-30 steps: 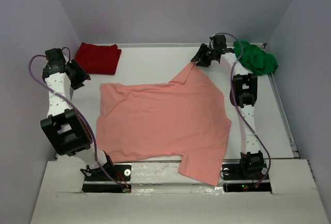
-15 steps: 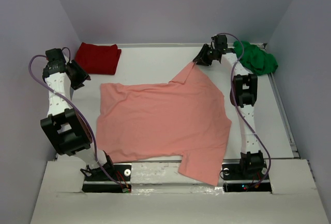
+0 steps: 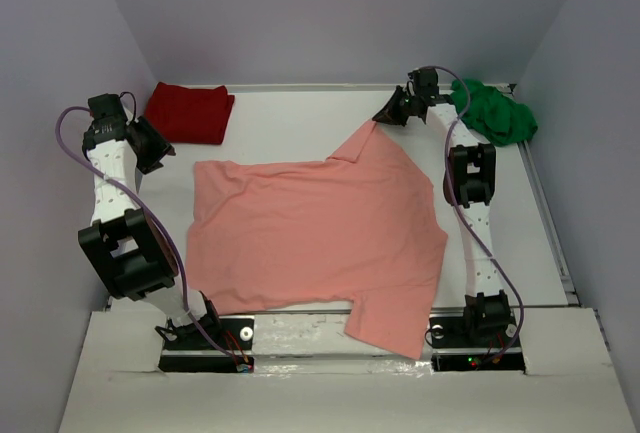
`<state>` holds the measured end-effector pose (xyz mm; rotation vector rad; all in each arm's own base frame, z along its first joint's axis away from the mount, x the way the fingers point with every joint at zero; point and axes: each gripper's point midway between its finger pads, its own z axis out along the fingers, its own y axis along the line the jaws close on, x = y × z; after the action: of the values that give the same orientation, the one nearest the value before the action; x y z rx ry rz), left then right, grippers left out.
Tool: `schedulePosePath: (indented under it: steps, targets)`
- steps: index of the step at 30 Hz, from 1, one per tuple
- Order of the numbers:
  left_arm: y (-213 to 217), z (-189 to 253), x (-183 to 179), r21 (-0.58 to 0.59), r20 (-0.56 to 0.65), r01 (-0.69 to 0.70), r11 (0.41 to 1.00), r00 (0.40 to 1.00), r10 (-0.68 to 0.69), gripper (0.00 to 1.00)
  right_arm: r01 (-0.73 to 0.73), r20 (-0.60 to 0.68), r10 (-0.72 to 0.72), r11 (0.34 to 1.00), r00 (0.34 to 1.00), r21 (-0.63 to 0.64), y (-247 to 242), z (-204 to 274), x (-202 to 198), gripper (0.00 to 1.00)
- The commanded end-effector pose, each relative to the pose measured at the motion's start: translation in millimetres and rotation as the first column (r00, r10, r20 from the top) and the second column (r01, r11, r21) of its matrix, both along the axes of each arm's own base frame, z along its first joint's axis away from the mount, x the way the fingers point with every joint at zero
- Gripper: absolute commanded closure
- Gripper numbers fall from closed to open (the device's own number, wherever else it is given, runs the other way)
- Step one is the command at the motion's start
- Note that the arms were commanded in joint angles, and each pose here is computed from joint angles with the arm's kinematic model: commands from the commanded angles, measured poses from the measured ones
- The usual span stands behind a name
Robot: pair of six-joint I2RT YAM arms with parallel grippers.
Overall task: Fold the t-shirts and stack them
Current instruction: Grap the side of the flattened tshirt furthest away from the robot with both arms
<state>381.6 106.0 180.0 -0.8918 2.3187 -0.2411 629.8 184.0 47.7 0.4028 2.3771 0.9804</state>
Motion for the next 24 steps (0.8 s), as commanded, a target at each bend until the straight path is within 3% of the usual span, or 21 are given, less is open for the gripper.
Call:
schedulePosePath:
  steps: [1,9,16,24]
  targets:
    - [4.6,-3.6,-2.8,0.008,-0.01,0.003,1.0,1.0,-0.003,0.47,-0.008,0.065,0.006,1.0,0.998,0.029,6.1,18.2,10.6,1.0]
    - [6.5,-22.5,-1.4,-0.003,-0.039,0.006,1.0,0.999,-0.006,0.47,-0.001,0.106,-0.002,1.0,0.994,0.024,4.1,49.0,9.5,1.0]
    - [-8.3,-81.6,1.3,-0.121,-0.113,0.056,0.991,0.991,-0.069,0.46,-0.017,0.115,0.015,1.0,0.993,0.013,3.4,59.4,1.7,1.0]
    - [-18.3,-97.5,26.7,-0.234,0.012,0.121,0.965,0.993,-0.121,0.45,-0.036,0.127,0.033,0.999,0.991,0.015,4.8,67.4,-2.0,1.0]
